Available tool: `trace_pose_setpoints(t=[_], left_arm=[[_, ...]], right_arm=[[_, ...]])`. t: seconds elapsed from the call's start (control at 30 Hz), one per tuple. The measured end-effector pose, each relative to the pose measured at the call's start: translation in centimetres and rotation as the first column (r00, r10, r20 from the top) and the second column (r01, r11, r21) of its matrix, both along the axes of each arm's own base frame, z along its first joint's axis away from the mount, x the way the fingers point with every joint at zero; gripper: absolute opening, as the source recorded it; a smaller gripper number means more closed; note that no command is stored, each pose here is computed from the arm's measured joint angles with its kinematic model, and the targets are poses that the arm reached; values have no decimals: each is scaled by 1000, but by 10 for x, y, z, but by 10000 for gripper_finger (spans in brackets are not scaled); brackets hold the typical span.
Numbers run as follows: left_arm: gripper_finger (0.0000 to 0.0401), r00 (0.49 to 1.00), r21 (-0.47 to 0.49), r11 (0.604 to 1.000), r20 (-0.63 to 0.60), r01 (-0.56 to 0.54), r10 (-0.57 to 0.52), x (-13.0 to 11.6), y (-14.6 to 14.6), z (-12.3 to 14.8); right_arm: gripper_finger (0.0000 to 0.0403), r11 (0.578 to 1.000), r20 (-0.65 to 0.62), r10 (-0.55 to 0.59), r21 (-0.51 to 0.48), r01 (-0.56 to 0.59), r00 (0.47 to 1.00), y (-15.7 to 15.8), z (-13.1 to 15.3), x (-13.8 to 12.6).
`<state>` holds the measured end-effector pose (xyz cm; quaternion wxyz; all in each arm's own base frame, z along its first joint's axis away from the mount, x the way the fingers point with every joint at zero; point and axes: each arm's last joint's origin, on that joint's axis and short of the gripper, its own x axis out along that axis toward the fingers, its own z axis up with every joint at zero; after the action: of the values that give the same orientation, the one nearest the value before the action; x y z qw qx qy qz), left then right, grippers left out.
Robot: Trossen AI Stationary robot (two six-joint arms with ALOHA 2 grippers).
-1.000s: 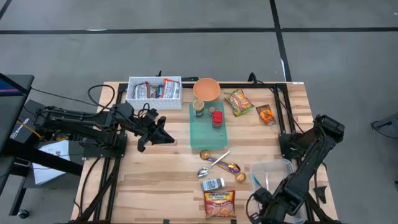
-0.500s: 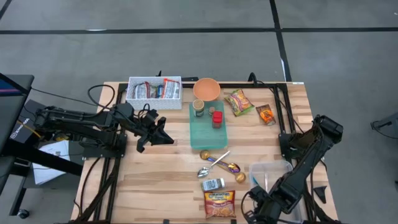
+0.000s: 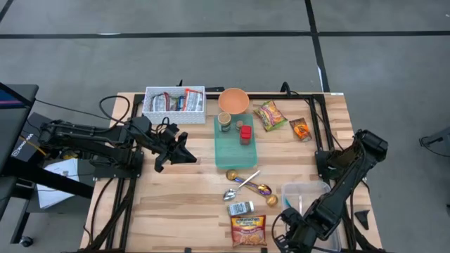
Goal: Pick & Place Food Item
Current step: Adjust the white transparent bin, then put the white seasoning into the blue bin
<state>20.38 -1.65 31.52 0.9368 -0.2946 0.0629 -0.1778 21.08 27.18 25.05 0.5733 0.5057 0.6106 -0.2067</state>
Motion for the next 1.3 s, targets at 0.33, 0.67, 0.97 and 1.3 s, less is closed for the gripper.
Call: trace_pose_setpoints(t=[0.33,0.67,0.97,1.3], left_arm=[[0,1000,0,1000,0,0,0,0,0,0],[0,999,24,999,9,-31,30,0,1,0],[0,994,27,994,10,-107,107,1,3,0],[0,986,21,986,7,-165,165,1,5,0]], right_arm=[[9,993,32,-51,-108,54,998,-16,23,-27],[62,956,258,-60,-263,130,964,-88,81,-54],[72,900,375,140,-434,40,917,-173,110,-31],[72,888,450,331,-447,-112,829,-242,103,38]])
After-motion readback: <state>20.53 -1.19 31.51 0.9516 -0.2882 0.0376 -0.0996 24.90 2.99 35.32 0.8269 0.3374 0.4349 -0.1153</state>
